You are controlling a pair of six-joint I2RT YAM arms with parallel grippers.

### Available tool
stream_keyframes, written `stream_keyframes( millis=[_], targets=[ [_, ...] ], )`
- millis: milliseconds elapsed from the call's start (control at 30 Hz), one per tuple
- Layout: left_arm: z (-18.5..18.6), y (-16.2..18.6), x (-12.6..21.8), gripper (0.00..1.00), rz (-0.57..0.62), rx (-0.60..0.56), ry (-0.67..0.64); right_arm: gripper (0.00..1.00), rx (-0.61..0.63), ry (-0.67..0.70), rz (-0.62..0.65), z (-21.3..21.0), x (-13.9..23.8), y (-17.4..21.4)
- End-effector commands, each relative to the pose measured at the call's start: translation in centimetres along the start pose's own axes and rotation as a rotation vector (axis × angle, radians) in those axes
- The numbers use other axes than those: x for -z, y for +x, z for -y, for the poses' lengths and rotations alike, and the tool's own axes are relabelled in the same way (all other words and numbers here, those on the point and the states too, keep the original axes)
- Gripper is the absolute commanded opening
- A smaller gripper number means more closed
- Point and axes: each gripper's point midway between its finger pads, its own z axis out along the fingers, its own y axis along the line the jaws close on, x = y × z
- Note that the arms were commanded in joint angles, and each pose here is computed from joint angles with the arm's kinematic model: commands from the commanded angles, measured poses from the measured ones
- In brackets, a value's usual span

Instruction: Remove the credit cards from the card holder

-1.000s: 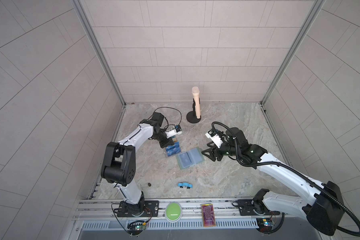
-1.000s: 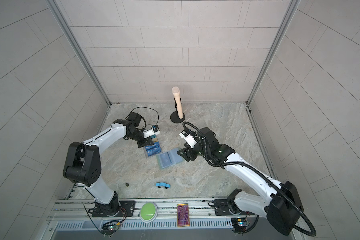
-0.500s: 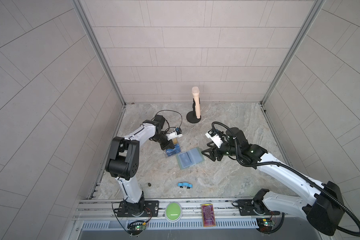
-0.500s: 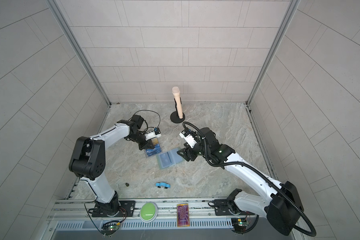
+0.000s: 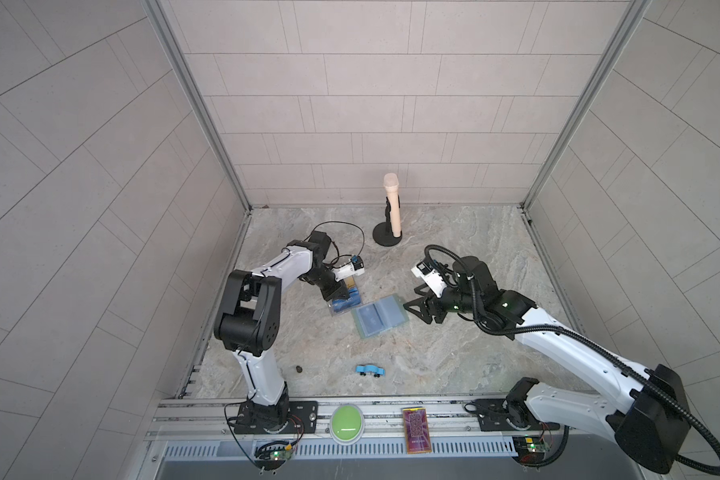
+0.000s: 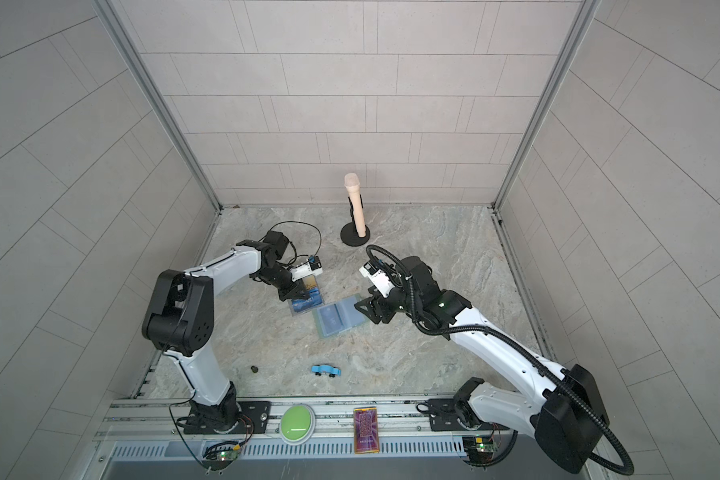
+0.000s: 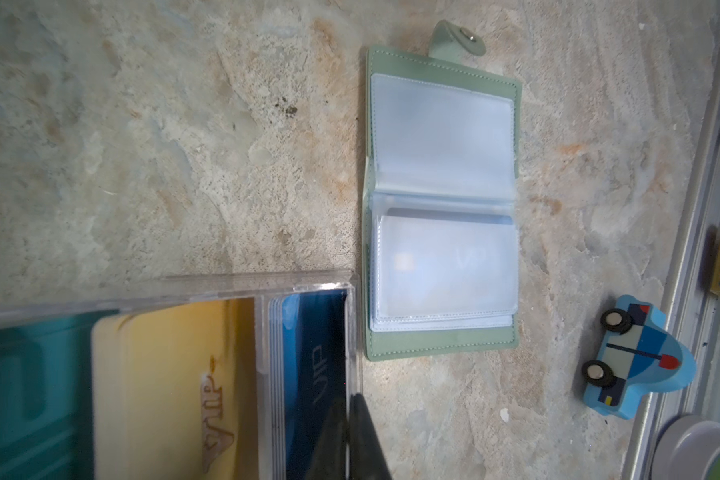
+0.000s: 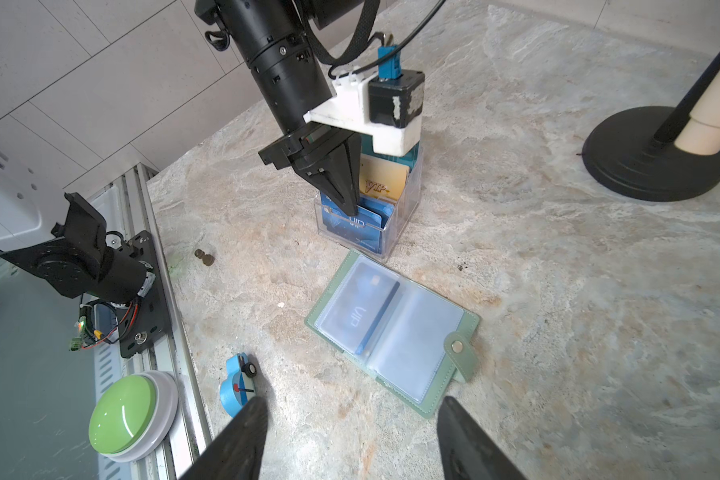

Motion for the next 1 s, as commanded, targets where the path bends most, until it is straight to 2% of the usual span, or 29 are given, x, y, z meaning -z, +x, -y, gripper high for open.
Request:
stream_keyframes(
  millis=[0,433,567,967],
  targets=[
    [0.0,-0.3,-0.1,0.07,-0.005,0.024,0.013,0.68,0.018,-0.006,0.026,-0.2,0.5,-0.5],
    [-1.0,-0.4,0.2,0.16,-0.025,0.051,-0.052,0.68,0.02,-0.004,0.028,-0.2,0.5,-0.4],
    [-0.8,-0.8,0.5,0.23,-0.019,0.046,-0.063,0.68,0.019,-0.001,0.03,-0.1,0.5,-0.5],
    [-0.7,-2.9,4.2,0.3,0.048,-0.007,-0.235,0.69,0.005,0.047,0.035,0.7,0.4,-0.6]
  ],
)
